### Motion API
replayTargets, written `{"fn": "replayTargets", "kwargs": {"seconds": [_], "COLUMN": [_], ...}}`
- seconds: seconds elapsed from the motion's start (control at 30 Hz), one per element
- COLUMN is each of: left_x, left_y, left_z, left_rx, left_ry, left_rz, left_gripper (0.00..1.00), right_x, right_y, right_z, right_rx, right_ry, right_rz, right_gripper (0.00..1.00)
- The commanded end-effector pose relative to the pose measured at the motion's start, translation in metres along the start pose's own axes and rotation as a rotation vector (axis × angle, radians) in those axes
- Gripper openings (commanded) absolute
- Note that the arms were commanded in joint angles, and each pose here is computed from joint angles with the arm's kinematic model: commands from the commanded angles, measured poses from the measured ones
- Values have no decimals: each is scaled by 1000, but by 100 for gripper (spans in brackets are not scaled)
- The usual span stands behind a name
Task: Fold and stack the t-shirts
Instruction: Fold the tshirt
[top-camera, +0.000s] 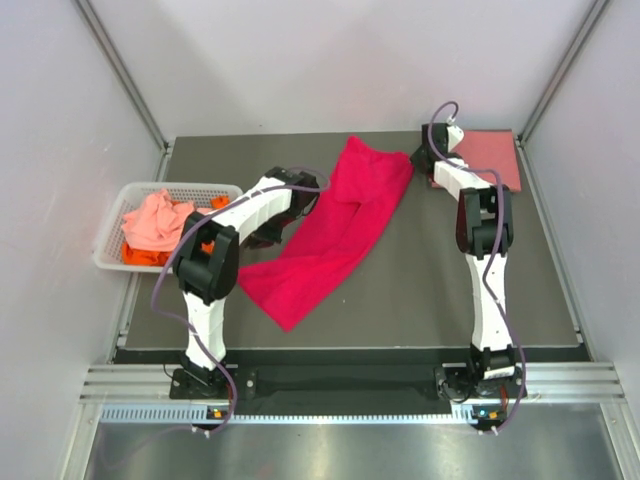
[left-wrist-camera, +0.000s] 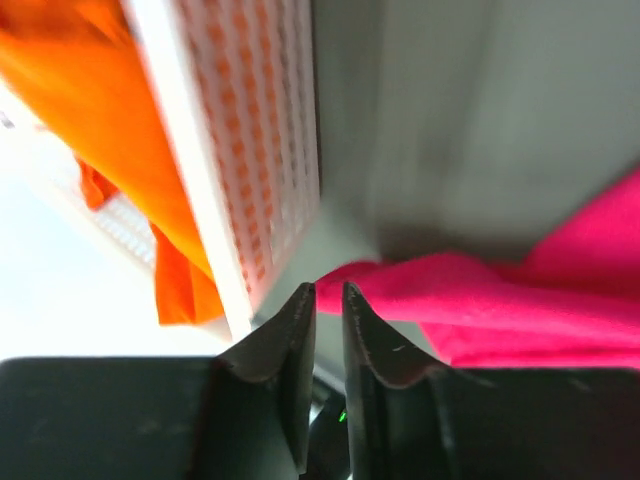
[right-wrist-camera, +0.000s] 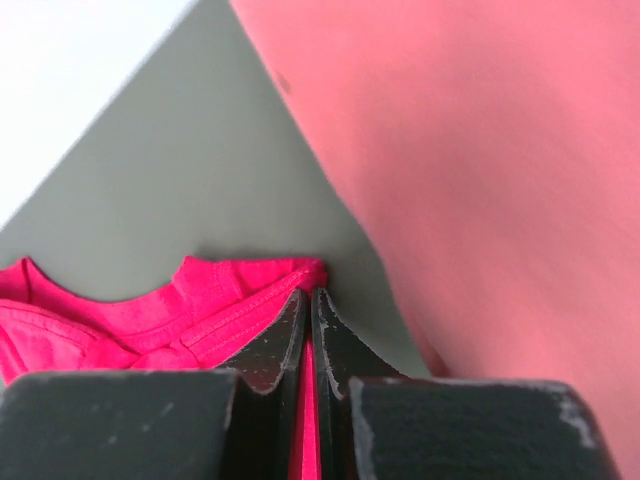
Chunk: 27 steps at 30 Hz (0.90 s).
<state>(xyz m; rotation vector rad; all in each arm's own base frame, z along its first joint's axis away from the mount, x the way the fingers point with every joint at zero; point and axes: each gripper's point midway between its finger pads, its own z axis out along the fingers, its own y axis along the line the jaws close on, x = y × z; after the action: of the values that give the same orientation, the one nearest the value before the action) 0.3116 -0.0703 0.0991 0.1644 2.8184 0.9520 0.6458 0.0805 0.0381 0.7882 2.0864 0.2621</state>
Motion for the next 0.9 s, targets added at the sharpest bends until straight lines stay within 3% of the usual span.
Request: {"fn": "replayTargets", "kwargs": {"seconds": [0.0, 0.23, 0.37, 0.43, 0.57, 0.6, 0.73, 0.83, 0.87], "left_x": [-15, -49, -83, -89, -95, -110, -114, -109, -108], "left_y": [19, 24, 15, 2, -21, -17, 9, 25, 32], "left_z": [-17, -43, -72, -91, -124, -137, -178, -175, -169], "left_rx": [-68, 14, 186, 342, 651, 713, 890, 905, 871], "left_ry": [-35, -162, -311, -362, -450, -532, -704, -732, -734], "left_rz": [-41, -128, -197, -204, -205, -242, -296, -322, -336], "left_gripper": [24, 25, 26, 27, 29, 31, 52, 67, 68], "right_x": [-23, -46, -59, -67, -82, -86, -92, -56, -34], "right_y": [29, 68, 88, 101, 111, 109, 105, 90, 90], "right_z": [12, 23, 18, 5, -34, -44, -104, -143, -155], "right_rx": [-103, -237, -314, -356, -367, -354, -342, -286, -272], "right_ry": [-79, -138, -162, -164, -148, -141, -97, 7, 46], "right_rz": [4, -18, -30, -40, -68, -66, -45, -46, -59], "right_gripper": [0, 0, 0, 4, 27, 34, 41, 47, 47]}}
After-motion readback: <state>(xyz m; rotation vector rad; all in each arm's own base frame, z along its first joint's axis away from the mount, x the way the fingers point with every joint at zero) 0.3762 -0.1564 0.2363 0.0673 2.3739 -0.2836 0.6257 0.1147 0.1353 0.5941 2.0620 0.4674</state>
